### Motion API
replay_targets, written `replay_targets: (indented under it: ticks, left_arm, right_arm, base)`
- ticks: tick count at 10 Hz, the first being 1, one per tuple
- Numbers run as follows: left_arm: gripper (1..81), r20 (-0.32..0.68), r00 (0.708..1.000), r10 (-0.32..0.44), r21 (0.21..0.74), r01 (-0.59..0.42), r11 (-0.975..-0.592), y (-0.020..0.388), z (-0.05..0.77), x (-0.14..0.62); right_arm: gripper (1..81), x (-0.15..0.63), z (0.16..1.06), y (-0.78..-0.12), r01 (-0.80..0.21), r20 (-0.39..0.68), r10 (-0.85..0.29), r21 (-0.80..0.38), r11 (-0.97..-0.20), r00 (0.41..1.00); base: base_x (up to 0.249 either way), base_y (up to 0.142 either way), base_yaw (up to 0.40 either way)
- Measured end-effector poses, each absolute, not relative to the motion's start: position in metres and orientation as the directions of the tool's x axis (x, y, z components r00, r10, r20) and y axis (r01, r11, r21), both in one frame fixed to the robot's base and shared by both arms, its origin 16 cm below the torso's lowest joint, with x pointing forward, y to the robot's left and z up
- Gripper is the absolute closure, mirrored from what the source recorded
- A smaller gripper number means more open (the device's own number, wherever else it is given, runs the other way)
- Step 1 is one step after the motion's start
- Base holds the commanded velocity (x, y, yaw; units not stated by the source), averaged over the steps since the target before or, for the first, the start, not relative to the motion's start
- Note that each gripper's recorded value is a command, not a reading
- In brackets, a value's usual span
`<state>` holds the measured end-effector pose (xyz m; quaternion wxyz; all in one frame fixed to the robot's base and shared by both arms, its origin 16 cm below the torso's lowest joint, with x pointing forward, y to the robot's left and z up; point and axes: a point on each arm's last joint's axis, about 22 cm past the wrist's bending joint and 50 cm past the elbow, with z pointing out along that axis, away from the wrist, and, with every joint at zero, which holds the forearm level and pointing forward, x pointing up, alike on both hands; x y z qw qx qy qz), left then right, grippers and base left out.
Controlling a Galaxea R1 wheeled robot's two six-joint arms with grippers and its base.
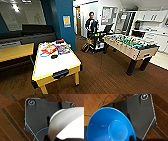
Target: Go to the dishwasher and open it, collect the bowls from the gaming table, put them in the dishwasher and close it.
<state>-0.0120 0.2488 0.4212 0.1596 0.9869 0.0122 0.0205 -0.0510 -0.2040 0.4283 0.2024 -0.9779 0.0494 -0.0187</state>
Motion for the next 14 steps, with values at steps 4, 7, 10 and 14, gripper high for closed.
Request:
replay_targets:
  ticks: [4,7,10,14]
  left_arm:
    - [81.1,0.037,0.999,0.031,0.321,0.017,-0.947,0.2448,0.4213,-0.0126]
    - [81.1,0.035,0.999,0.03,0.311,0.018,-0.95,0.2515,0.4211,-0.0127]
    - [81.1,0.037,0.999,0.03,0.312,0.017,-0.95,0.251,0.4212,-0.0123]
    - [81.1,0.039,0.999,0.032,0.315,0.018,-0.949,0.2498,0.4212,-0.0097]
  right_arm:
    - [81.1,-0.0555,0.4287,-0.2044,-0.091,0.012,-0.104,-0.397,-0.913,0.994]
    - [81.1,-0.056,0.4285,-0.2034,-0.091,0.009,-0.103,-0.396,-0.914,0.995]
    - [81.1,-0.0563,0.4285,-0.2024,-0.091,0.009,-0.103,-0.396,-0.914,0.995]
    - [81.1,-0.0557,0.4287,-0.2027,-0.091,0.01,-0.104,-0.398,-0.913,0.995]
  base:
    - [0.0,0.0,-0.373]
    - [0.0,0.0,-0.373]
    - [0.0,0.0,-0.373]
    - [0.0,0.0,-0.373]
